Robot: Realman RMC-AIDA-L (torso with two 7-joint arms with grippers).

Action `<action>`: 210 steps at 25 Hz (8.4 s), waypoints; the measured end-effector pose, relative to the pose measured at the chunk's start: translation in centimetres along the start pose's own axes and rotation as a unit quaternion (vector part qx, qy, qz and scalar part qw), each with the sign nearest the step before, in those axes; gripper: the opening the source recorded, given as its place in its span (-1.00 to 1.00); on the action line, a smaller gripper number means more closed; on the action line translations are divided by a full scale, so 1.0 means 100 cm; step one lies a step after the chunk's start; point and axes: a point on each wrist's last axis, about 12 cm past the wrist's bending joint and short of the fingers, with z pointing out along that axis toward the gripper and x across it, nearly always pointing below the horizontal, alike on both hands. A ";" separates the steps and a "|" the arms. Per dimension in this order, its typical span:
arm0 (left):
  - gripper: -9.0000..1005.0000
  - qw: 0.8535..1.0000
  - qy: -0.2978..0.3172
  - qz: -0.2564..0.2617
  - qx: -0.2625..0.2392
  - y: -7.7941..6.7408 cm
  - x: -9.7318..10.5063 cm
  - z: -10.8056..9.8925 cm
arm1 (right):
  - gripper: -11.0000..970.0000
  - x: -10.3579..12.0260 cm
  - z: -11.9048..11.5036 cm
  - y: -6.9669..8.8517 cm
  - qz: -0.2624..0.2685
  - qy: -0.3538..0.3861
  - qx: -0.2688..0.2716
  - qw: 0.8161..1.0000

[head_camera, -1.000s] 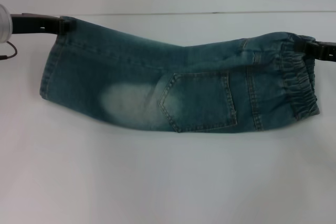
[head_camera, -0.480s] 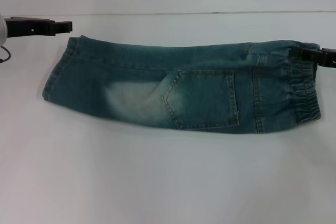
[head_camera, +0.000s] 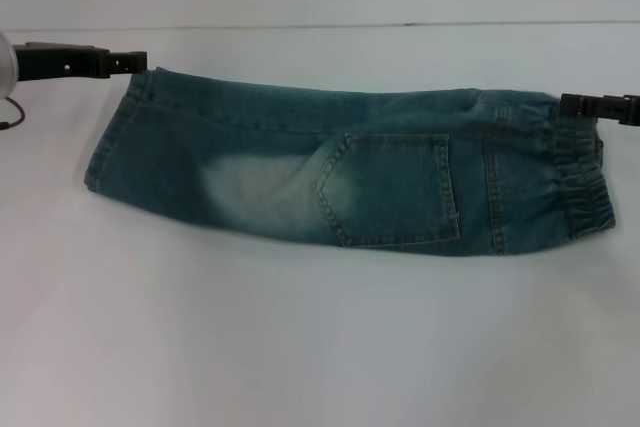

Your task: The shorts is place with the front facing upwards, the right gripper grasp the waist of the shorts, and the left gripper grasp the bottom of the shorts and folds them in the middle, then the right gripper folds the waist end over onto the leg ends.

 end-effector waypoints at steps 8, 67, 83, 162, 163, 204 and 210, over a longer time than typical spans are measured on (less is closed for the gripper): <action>0.66 1.000 0.012 -0.006 0.023 -0.003 0.008 -0.002 | 0.91 -0.028 -0.002 0.007 -0.019 0.054 0.024 0.998; 0.65 0.931 -0.012 0.169 0.324 -0.078 0.054 -0.028 | 0.89 -0.026 0.017 0.037 -0.024 0.258 0.058 0.964; 0.65 0.933 -0.014 0.168 0.318 -0.077 0.054 -0.026 | 0.89 -0.029 0.019 0.037 -0.042 0.244 0.057 0.967; 0.64 0.942 -0.023 0.167 0.289 -0.081 0.053 -0.011 | -0.79 -0.025 0.007 0.044 -0.066 0.259 0.006 0.963; 0.64 0.943 -0.027 0.166 0.287 -0.082 0.052 -0.009 | -0.79 -0.025 0.007 0.044 -0.067 0.260 0.006 0.963; -0.98 0.894 -0.195 0.402 0.039 -0.170 0.102 0.077 | -0.79 -0.120 -0.045 0.098 -0.046 0.168 -0.143 0.974; -0.98 0.901 -0.167 0.395 0.062 -0.173 0.108 0.080 | -0.79 -0.129 -0.046 0.106 -0.056 0.149 -0.165 0.973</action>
